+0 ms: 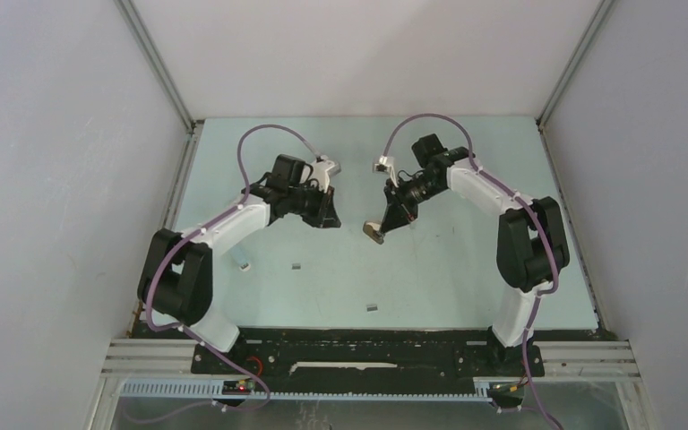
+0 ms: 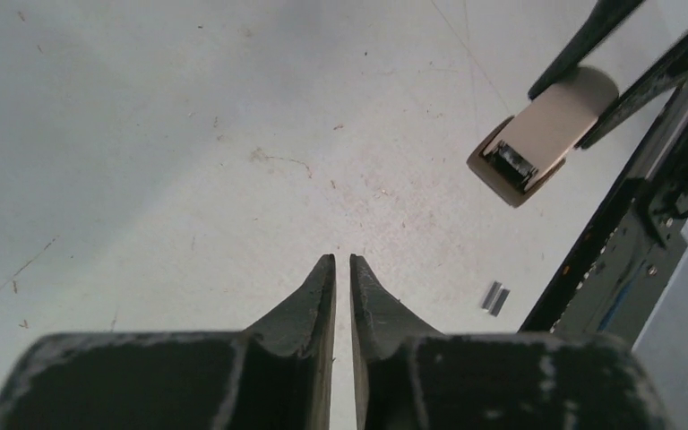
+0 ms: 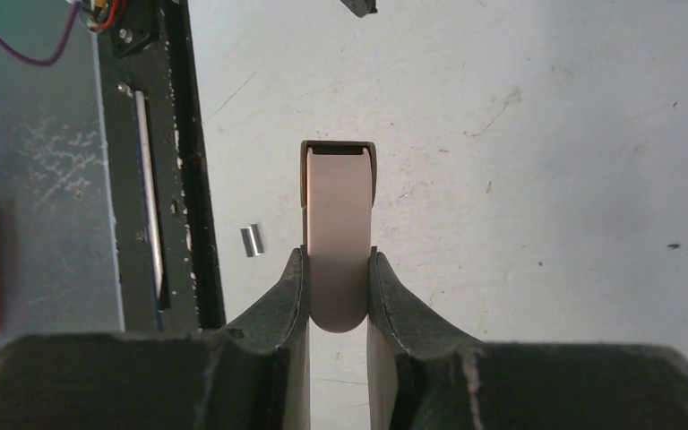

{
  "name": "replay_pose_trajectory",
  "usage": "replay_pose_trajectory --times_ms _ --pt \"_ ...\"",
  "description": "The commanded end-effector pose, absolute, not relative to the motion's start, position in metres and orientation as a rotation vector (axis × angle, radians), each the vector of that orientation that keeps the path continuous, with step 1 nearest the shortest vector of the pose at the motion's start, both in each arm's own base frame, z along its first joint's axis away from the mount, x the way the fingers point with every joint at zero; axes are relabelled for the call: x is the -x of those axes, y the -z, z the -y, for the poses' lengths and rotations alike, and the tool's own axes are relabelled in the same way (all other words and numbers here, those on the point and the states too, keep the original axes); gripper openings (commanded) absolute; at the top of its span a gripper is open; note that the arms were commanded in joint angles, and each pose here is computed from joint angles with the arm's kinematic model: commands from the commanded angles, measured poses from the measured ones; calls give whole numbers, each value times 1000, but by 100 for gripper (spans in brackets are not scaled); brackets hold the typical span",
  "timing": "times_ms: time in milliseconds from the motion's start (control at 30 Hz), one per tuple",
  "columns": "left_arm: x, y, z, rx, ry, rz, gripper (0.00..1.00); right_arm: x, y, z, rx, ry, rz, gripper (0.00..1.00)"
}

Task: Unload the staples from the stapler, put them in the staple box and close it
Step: Unload the staple at the center of the board, then place the stapler at the center of the board.

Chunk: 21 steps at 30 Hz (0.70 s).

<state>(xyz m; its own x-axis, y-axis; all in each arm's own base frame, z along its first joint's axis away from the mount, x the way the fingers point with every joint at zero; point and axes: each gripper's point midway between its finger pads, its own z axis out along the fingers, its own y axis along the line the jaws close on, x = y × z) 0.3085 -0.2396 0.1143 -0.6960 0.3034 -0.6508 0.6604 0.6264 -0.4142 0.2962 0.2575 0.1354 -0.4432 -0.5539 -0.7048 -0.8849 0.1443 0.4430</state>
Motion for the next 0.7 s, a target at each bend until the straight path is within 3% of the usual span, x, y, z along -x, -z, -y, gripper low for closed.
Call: replay_pose_trajectory --times_ms 0,300,467,533,667 --pt "-319 -140 238 -624 873 -2262 19 -296 -156 -260 1252 -1297 -2051 0" --pt "-339 -200 183 -352 522 -2099 48 -310 -158 -215 1103 -1191 -2154 0" --pt "-334 -241 125 -116 274 -1924 79 -322 -151 -173 1019 -987 -2240 0" --pt "-328 -251 105 -33 216 -1861 98 -327 -149 -152 953 -918 -2282 0" --pt "-315 -260 80 93 191 -1776 100 -337 -144 -104 789 -783 -2361 0"
